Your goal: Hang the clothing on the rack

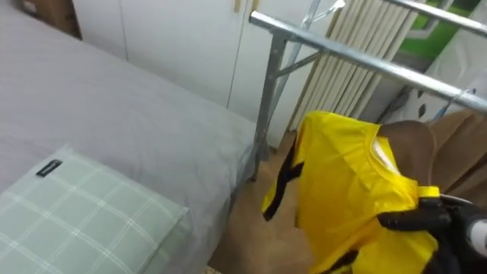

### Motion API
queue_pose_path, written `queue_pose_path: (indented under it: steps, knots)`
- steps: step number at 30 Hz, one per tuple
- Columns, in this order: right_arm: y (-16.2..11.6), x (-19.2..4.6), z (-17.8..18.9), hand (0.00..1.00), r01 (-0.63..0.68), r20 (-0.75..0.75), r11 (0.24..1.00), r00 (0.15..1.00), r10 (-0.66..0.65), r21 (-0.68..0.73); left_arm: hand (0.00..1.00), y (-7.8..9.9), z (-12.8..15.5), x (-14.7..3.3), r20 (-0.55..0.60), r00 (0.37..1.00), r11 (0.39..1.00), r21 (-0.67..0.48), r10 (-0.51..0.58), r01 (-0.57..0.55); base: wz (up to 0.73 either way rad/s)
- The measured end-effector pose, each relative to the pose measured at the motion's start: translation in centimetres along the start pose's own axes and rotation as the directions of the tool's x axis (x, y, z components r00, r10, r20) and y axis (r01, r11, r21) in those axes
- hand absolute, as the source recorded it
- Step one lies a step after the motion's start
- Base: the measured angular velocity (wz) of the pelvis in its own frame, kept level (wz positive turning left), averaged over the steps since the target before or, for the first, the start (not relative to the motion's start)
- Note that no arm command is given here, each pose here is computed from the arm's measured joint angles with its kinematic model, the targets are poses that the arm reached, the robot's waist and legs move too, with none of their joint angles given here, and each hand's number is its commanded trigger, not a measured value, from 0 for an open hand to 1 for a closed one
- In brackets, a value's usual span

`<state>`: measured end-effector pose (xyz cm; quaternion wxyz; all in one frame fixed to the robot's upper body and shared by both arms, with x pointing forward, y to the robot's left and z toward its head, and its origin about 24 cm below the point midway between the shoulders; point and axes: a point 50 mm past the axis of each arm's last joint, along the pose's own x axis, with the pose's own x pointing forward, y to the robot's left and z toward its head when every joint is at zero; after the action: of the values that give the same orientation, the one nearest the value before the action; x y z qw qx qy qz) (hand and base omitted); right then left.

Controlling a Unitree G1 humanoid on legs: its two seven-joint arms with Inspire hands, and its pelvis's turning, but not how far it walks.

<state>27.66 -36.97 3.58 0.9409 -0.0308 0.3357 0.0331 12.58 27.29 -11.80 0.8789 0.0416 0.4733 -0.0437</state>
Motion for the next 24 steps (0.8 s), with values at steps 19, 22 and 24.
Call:
queue_pose_path:
  steps: [19,22,24]
  knots:
    - [0.0,0.3,-0.1,1.0,0.015,0.114,0.989,0.993,-0.033,0.15,0.0,-0.7,5.4,0.7,0.139,0.988,0.985,0.165,-0.064,0.04,0.1]
    - [0.0,0.3,-0.1,0.0,0.011,0.125,0.988,0.992,-0.031,0.155,0.0,-0.8,5.9,0.7,0.151,0.986,0.981,0.191,-0.072,0.042,0.03]
    - [0.0,0.3,0.0,0.0,0.01,0.132,0.987,0.991,-0.032,0.158,0.0,-0.8,6.3,0.6,0.163,0.984,0.979,0.198,-0.072,0.039,0.0]
